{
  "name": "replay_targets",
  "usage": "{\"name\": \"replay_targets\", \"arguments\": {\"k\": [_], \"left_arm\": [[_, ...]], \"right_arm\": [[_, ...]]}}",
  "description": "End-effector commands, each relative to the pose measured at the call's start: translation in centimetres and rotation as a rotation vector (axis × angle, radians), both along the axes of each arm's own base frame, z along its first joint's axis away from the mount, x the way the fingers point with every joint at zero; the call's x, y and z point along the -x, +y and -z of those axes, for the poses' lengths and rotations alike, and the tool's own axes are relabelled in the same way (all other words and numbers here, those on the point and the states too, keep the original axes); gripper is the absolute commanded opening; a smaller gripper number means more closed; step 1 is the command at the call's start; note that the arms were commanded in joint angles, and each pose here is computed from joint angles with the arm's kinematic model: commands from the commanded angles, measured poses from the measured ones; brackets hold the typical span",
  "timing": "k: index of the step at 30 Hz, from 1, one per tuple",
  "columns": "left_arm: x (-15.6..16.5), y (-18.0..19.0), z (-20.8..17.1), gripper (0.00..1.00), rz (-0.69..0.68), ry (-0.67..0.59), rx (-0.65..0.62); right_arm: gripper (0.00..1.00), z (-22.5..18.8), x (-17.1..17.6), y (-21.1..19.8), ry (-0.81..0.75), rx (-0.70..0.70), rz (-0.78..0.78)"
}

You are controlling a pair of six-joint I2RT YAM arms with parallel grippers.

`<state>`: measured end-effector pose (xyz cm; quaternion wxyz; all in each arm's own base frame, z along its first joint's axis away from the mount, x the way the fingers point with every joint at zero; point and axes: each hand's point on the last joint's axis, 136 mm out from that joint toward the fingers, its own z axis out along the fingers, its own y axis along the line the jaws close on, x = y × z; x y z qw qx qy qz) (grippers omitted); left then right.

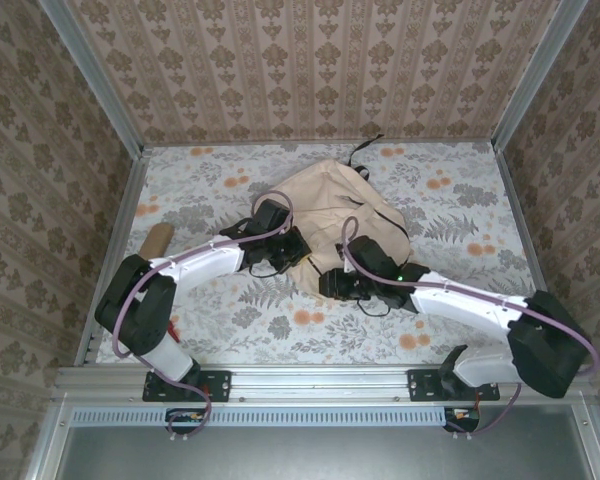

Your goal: Pack the student bag

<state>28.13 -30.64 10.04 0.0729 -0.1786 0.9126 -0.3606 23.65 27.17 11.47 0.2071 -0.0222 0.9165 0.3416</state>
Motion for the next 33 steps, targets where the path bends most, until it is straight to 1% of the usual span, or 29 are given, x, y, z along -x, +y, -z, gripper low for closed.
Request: {"name": "replay_targets", "arguments": {"k": [1, 3, 5, 7, 10, 17, 19, 24, 29, 33], "left_arm": [[-0.3, -0.5, -2.1, 0.00, 0.015, -0.049, 0.069], [-0.2, -0.7, -2.3, 0.00, 0.024, -0.050, 0.074], [-0.2, -0.7, -2.4, 0.00, 0.029, -0.048, 0.080], [-0.2, -0.8, -2.5, 0.00, 0.034, -0.047, 0.089], [-0.2, -1.0, -2.7, 0.00, 0.038, -0.044, 0.101], [-0.4, -1.2, -2.9, 0.00, 0.040, -0.042, 0.121], [-0.4, -1.4, -2.9, 0.00, 0.042, -0.041, 0.127], [-0.6, -1.6, -3.0, 0.00, 0.041, -0.037, 0.142], [-0.3, -1.6, -2.6, 0.00, 0.039, -0.024, 0.141], [-0.4, -1.5, -2.5, 0.00, 0.034, -0.019, 0.149]], "right_arm": [[0.39, -0.2, -0.9, -0.2, 0.035, -0.080, 0.053], [0.41, -0.4, -1.5, 0.4, 0.060, -0.147, 0.077], [0.42, -0.2, -2.2, 0.8, 0.085, -0.184, 0.113], [0.43, 0.0, -3.1, 0.9, 0.102, -0.212, 0.150], [0.44, 1.7, -3.8, 1.4, 0.149, -0.228, 0.182], [0.63, 3.2, -3.5, 2.2, 0.230, -0.303, 0.203], [0.67, 3.4, -3.6, 2.4, 0.238, -0.333, 0.213], [0.68, 3.5, -4.2, 3.1, 0.249, -0.405, 0.232], [0.67, 2.2, -5.7, 2.7, 0.161, -0.439, 0.253], [0.67, 1.0, -6.8, 2.2, 0.123, -0.487, 0.266]]}}
